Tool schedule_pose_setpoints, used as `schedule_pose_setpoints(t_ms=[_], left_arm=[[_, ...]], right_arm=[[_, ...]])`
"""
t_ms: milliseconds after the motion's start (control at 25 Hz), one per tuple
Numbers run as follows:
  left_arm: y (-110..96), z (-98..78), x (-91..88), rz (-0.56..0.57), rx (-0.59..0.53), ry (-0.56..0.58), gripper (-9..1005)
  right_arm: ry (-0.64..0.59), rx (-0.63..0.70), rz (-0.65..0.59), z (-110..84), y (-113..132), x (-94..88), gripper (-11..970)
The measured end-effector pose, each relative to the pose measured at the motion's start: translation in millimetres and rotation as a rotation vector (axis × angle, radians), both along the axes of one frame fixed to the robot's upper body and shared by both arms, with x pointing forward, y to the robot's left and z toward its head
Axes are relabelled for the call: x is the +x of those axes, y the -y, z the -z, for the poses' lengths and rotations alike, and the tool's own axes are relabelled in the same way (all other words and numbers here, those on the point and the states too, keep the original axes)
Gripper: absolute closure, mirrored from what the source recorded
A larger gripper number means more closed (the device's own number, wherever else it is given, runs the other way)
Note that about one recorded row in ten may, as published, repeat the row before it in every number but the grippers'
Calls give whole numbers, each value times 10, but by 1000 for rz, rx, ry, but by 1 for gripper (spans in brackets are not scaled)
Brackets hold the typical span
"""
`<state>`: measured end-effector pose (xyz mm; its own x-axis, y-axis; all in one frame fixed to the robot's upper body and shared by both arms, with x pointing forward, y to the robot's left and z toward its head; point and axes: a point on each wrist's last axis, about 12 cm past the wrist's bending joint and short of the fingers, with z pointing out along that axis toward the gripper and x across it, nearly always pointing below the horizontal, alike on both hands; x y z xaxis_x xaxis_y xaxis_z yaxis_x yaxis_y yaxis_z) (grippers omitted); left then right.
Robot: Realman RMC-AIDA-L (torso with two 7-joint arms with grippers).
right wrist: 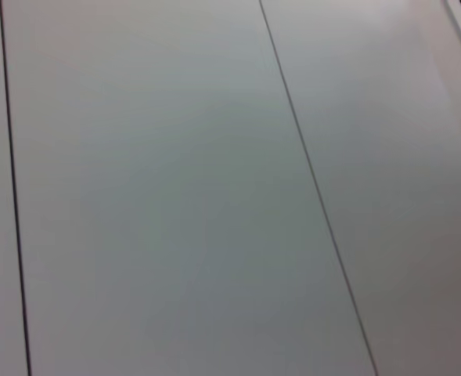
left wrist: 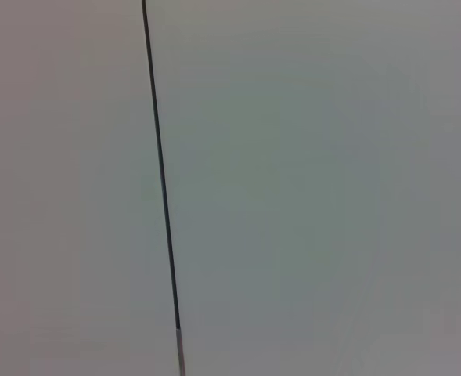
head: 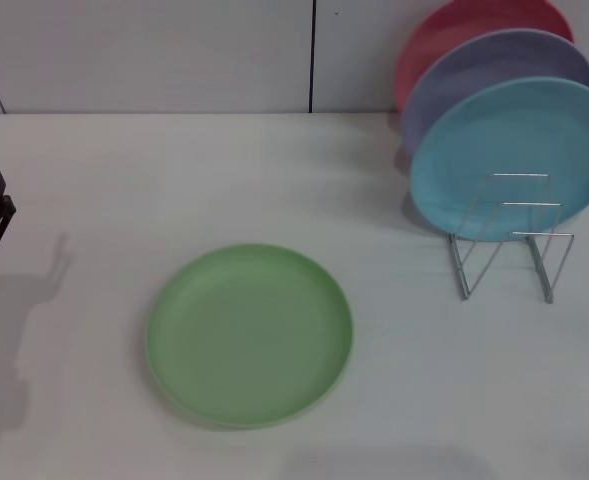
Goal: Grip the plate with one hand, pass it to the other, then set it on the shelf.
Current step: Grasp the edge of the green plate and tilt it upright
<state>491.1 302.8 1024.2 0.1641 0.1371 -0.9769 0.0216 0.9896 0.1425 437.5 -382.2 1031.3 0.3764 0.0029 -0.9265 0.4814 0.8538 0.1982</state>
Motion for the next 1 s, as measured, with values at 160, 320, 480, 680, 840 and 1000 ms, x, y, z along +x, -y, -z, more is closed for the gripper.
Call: schedule_pose_setpoints(t_ms=[160,320,480,680,840,1000], left_arm=[[15,4,-6,7,-1,-1,125],[65,-17,14,37,-11,3,126],[181,-119,112,84,-25,-8,125],[285,-461,350,128,-7,-139,126],[319,-753,437,132,-34,-263,130],[404,-1157,485,167,-48,-455,131]], right_arm=[[4,-10,-26,-13,-28,26,130],[-3,-25,-87,-16,-82,63,130],[-16,-53,-172,-24,-157,121,130],[-18,-59,-197,-34,-181,167,130],[-28,-53,-201,-27,-181,188,131],[-52,-51,-218,-8,-188,221,131]])
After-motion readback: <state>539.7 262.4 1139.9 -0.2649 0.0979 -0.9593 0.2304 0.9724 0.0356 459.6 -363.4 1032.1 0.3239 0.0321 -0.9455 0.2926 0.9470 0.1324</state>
